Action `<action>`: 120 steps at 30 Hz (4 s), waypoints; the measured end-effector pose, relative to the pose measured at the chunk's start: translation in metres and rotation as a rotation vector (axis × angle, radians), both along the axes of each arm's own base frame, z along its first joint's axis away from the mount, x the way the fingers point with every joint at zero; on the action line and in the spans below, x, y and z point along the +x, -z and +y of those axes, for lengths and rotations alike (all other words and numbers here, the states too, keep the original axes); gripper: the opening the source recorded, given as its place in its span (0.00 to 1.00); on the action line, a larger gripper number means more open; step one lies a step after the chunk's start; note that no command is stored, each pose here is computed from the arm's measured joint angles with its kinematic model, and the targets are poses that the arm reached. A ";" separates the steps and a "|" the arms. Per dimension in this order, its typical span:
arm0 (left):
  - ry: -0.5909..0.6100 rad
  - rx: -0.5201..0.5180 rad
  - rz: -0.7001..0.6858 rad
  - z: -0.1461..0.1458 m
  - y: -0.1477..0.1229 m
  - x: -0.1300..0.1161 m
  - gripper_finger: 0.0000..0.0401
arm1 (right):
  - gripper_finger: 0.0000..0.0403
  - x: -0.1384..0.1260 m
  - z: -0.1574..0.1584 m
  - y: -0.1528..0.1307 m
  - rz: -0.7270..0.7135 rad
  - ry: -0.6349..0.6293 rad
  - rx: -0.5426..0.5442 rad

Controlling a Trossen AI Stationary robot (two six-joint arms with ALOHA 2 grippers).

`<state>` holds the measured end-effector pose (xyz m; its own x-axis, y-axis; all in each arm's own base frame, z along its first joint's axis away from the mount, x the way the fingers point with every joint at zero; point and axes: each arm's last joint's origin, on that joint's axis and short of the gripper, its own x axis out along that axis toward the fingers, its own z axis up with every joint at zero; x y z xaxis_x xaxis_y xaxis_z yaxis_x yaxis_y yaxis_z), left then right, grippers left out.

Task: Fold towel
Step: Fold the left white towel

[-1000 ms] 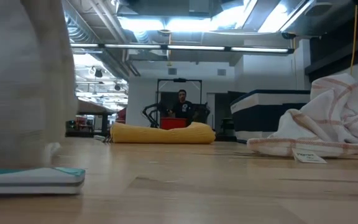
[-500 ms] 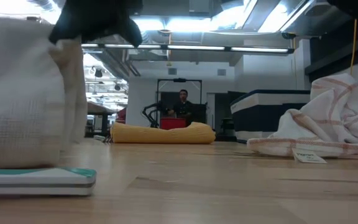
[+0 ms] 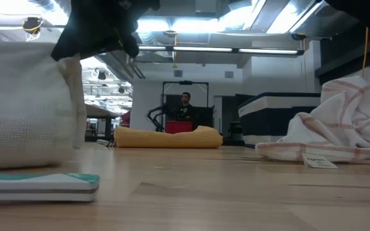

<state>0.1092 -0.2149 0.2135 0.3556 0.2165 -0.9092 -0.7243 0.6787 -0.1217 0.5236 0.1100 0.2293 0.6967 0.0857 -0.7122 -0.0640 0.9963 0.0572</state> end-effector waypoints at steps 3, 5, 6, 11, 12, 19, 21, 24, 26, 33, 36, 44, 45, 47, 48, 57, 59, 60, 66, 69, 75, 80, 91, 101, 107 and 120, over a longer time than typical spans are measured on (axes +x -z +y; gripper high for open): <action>-0.034 -0.010 0.056 0.003 0.005 -0.003 0.19 | 0.19 0.000 -0.005 0.001 0.007 0.007 -0.030; -0.053 -0.013 0.084 0.004 0.008 -0.005 0.22 | 0.26 0.001 -0.007 0.001 0.003 0.015 -0.043; -0.063 -0.014 0.104 0.005 0.009 -0.006 0.24 | 0.29 0.001 -0.008 0.001 0.002 0.025 -0.054; -0.134 -0.032 0.127 0.007 0.013 -0.008 0.29 | 0.43 0.002 -0.012 0.000 -0.007 0.061 -0.092; -0.141 -0.033 0.126 0.007 0.013 -0.008 0.29 | 0.45 0.002 -0.011 0.000 -0.007 0.061 -0.086; -0.138 -0.011 0.075 0.008 0.012 -0.007 0.25 | 0.48 0.004 0.003 -0.003 -0.054 -0.064 0.042; -0.147 0.011 0.031 0.010 0.011 -0.006 0.23 | 0.48 0.007 0.007 -0.003 -0.087 -0.084 0.045; -0.164 0.077 -0.002 0.015 0.004 -0.007 0.20 | 0.48 0.012 0.011 0.004 -0.122 -0.107 0.047; -0.175 0.118 0.007 0.018 0.000 -0.008 0.18 | 0.48 0.013 0.012 0.009 -0.116 -0.114 0.049; -0.181 0.184 0.031 0.023 -0.008 -0.011 0.15 | 0.49 0.024 0.015 0.021 -0.194 -0.128 0.072; -0.166 0.173 0.008 0.020 -0.014 -0.008 0.14 | 0.49 0.031 0.017 0.038 -0.222 -0.143 0.088; -0.095 0.076 -0.085 0.005 -0.034 0.000 0.12 | 0.49 0.041 0.019 0.080 -0.208 -0.157 0.105; -0.074 0.051 -0.096 0.001 -0.035 0.002 0.12 | 0.49 0.041 0.018 0.086 -0.188 -0.154 0.102; -0.026 -0.005 -0.126 -0.007 -0.035 0.006 0.12 | 0.49 0.042 0.013 0.094 -0.167 -0.142 0.097; 0.000 -0.038 -0.141 -0.011 -0.035 0.008 0.12 | 0.49 0.042 0.009 0.096 -0.148 -0.126 0.090; 0.198 -0.200 -0.307 -0.043 -0.037 0.027 0.12 | 0.49 0.044 -0.049 0.105 -0.023 0.077 0.102; 0.221 -0.193 -0.331 -0.047 -0.033 0.034 0.12 | 0.49 0.043 -0.061 0.105 0.012 0.115 0.132; 0.233 -0.184 -0.333 -0.050 -0.030 0.037 0.12 | 0.49 0.042 -0.066 0.106 0.032 0.129 0.150; 0.295 -0.137 -0.339 -0.067 -0.001 0.062 0.12 | 0.48 0.038 -0.086 0.107 0.119 0.172 0.242; 0.339 -0.125 -0.340 -0.074 0.012 0.072 0.12 | 0.48 0.037 -0.089 0.107 0.126 0.176 0.244; 0.436 -0.113 -0.351 -0.090 0.038 0.087 0.12 | 0.48 0.037 -0.105 0.108 0.132 0.196 0.263; 0.444 -0.088 -0.303 -0.091 0.061 0.097 0.12 | 0.48 0.040 -0.119 0.100 0.128 0.215 0.332; 0.317 0.002 -0.151 -0.071 0.082 0.104 0.12 | 0.48 0.041 -0.131 0.068 0.080 0.196 0.350; 0.194 0.170 0.046 -0.050 0.085 0.080 0.12 | 0.48 0.021 -0.135 0.048 0.199 0.194 0.210; 0.117 0.312 0.186 -0.035 0.085 0.059 0.12 | 0.48 0.015 -0.129 0.045 0.255 0.155 0.201; 0.074 0.266 -0.083 -0.036 0.048 0.071 0.12 | 0.48 0.015 -0.127 0.035 0.219 0.131 0.180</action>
